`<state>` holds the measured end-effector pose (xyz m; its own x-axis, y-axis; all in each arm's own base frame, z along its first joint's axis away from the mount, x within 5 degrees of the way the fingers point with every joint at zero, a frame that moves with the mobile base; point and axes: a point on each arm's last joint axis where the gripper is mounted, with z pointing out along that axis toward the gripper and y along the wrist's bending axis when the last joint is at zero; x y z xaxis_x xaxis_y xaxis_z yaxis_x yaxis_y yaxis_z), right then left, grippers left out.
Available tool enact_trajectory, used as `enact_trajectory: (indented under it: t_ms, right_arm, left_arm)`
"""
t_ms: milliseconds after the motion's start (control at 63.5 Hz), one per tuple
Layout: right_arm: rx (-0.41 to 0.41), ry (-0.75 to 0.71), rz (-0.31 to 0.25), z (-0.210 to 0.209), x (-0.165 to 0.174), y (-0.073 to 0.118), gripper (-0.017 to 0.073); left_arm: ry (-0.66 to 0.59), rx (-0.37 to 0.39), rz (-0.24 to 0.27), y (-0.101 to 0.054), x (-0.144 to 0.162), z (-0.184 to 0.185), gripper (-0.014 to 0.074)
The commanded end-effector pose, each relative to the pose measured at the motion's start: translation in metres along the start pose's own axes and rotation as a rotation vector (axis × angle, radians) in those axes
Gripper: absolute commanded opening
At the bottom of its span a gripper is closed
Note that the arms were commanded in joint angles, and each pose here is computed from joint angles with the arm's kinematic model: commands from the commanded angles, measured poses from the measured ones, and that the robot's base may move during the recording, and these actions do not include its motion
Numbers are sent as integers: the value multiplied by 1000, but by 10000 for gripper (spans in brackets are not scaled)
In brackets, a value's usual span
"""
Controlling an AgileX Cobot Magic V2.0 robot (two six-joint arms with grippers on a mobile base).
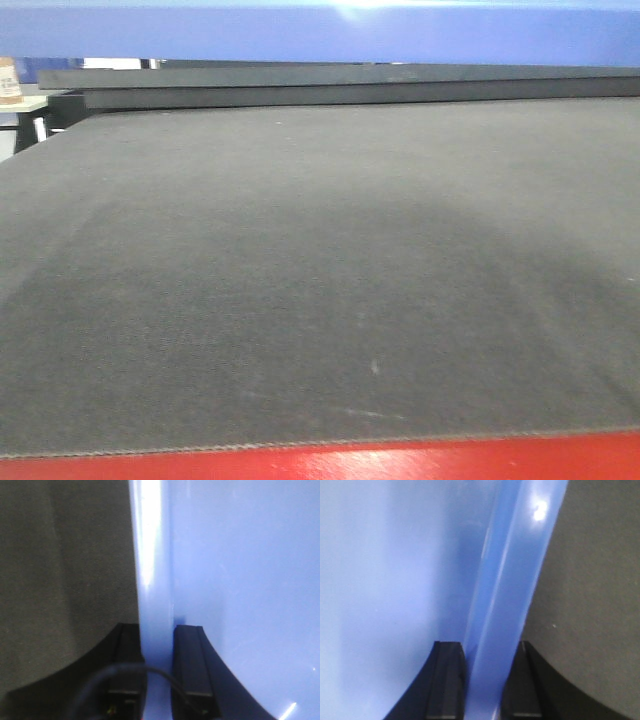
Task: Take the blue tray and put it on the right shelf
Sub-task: 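Hold the tray raised while the base drives to the shelving rack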
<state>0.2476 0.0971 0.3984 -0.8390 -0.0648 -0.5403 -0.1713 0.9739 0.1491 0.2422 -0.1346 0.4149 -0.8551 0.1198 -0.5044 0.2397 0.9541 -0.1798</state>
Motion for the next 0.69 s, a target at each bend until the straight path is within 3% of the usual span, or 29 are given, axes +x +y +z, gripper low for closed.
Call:
enact_trajectory:
  t_ms: [0,677]
  right_arm:
    - [26,-87,-58,-18,-4,-2,57]
    - [26,-85,-58,-18,-4,-2,57]
  left_arm:
    - [15,-15,30,1,7,-20,-48]
    - [15,-9,29,0,7,-20,-48]
